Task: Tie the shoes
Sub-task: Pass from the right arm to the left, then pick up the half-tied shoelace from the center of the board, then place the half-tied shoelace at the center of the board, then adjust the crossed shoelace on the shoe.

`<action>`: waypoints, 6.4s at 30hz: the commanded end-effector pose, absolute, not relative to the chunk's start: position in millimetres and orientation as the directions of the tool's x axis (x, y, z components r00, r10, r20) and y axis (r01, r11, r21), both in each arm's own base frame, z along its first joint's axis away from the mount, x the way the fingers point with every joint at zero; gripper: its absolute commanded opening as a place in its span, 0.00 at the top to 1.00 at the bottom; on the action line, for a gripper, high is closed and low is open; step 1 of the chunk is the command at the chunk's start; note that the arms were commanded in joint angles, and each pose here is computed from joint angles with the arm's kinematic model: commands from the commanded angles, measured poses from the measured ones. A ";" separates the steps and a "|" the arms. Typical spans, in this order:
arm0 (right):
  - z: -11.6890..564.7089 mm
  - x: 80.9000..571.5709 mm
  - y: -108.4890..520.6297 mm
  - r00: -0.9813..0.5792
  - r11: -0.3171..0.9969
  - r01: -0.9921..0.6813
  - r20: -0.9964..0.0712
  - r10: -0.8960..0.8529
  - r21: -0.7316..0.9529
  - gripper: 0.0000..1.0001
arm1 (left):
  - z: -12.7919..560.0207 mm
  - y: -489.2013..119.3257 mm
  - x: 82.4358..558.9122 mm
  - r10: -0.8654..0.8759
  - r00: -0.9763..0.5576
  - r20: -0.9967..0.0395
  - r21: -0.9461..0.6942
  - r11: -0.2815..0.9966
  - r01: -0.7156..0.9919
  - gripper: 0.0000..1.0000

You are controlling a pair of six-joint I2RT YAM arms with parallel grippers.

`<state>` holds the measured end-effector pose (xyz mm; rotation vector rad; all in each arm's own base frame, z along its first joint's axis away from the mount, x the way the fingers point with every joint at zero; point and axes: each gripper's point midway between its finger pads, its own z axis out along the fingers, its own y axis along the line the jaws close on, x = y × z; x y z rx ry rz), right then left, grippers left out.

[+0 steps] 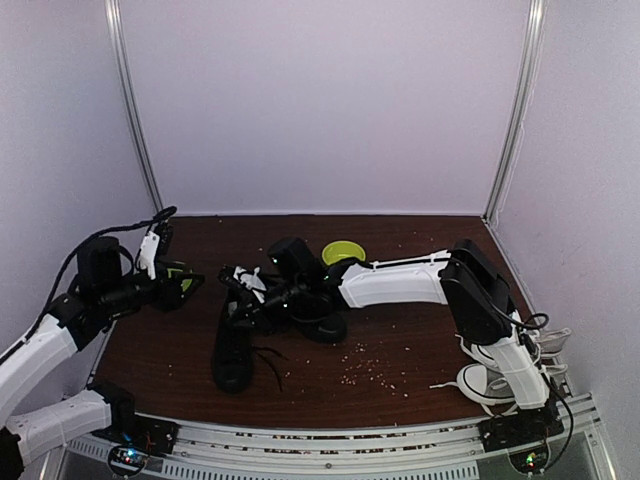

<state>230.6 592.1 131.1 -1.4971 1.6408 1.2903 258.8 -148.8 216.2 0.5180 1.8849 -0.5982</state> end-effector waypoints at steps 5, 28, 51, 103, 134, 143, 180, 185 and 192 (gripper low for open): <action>158.0 229.9 603.6 -0.160 -0.149 -0.963 -0.921 -0.354 0.225 1.00 | 163.6 -168.9 224.9 0.601 -0.114 -0.791 0.160 0.384 0.909 0.57; 150.6 233.7 604.1 -0.099 -0.165 -0.971 -0.922 -0.375 0.172 1.00 | 178.3 -189.5 243.4 0.505 0.091 -0.858 0.230 0.220 0.948 0.62; 155.5 235.8 602.6 -0.089 -0.149 -0.977 -0.924 -0.373 0.154 1.00 | 163.7 -192.4 232.7 0.507 -0.013 -0.862 0.094 0.185 0.978 1.00; 13.4 163.9 524.1 -0.383 0.284 -0.912 -0.371 -0.846 0.295 0.81 | 159.4 -168.9 257.8 0.509 -0.094 -0.856 0.172 0.450 0.876 1.00; 128.8 124.9 612.2 -0.220 -0.104 -0.915 -0.698 -0.681 0.390 1.00 | 157.1 -164.4 265.0 0.519 -0.114 -0.847 0.181 0.484 0.856 1.00; 125.1 116.3 645.6 -0.093 -0.162 -0.958 -0.790 -0.607 0.238 0.99 | 155.2 -162.6 266.2 0.525 -0.123 -0.842 0.183 0.493 0.850 1.00; 111.5 224.9 620.7 -0.029 0.144 -0.988 -0.842 -0.539 -0.058 0.73 | 152.9 -161.1 268.7 0.526 -0.140 -0.839 0.177 0.507 0.844 1.00; 96.7 233.8 617.3 -0.027 0.180 -0.979 -0.818 -0.574 -0.095 0.70 | 154.3 -161.5 267.9 0.524 -0.134 -0.841 0.180 0.505 0.844 1.00; 85.9 241.1 613.9 -0.026 0.208 -0.970 -0.800 -0.600 -0.125 0.68 | 154.8 -161.9 267.6 0.523 -0.133 -0.842 0.178 0.502 0.846 1.00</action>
